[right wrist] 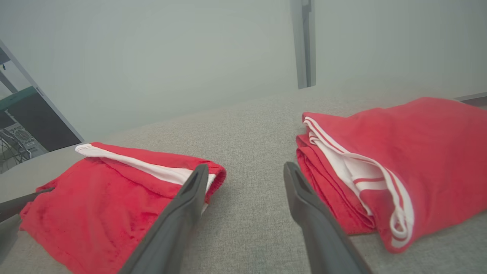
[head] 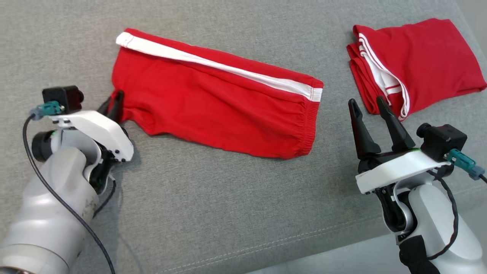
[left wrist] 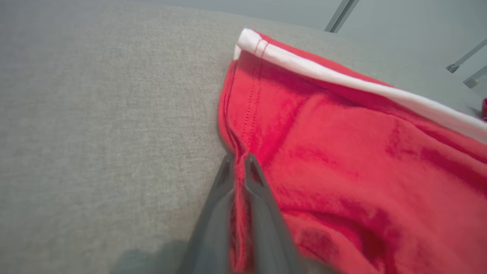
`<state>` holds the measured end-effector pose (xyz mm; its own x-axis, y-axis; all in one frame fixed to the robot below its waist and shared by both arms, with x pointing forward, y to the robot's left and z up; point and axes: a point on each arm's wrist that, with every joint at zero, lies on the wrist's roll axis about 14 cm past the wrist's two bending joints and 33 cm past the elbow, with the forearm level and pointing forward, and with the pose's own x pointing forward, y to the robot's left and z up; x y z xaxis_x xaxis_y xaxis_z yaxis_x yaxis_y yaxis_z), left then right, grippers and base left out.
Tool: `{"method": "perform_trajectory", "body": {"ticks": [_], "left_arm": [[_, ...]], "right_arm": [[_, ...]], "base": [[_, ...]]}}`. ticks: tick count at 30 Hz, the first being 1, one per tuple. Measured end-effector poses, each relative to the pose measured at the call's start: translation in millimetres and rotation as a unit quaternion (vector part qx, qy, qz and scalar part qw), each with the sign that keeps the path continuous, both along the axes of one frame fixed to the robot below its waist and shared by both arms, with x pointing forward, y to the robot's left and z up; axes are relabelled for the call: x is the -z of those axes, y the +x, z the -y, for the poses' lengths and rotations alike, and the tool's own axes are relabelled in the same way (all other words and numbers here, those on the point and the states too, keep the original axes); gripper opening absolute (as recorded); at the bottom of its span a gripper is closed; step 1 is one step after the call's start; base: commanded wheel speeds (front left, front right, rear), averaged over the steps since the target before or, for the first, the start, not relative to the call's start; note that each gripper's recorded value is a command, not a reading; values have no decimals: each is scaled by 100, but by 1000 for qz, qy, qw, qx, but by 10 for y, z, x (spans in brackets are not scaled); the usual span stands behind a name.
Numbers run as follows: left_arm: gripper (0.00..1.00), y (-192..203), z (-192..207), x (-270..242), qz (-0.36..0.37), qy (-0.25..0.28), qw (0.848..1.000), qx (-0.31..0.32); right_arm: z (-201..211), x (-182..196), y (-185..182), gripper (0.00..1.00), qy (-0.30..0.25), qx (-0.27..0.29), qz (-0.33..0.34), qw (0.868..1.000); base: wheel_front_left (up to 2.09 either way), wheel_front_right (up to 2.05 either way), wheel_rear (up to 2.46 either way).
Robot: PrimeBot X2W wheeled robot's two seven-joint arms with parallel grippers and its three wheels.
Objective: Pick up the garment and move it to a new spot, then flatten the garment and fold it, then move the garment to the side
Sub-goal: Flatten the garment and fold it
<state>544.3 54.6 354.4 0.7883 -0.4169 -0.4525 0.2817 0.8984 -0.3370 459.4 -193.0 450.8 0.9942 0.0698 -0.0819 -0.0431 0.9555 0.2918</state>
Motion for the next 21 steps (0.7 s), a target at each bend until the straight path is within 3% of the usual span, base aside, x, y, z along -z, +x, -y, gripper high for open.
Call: {"method": "perform_trajectory", "body": {"ticks": [21], "left_arm": [[0,-731,-547,-232,11,-46,991,-128]], "right_arm": [[-587,-146,15,100,12,-78,16,997]], "base": [[0,0,0]]}}
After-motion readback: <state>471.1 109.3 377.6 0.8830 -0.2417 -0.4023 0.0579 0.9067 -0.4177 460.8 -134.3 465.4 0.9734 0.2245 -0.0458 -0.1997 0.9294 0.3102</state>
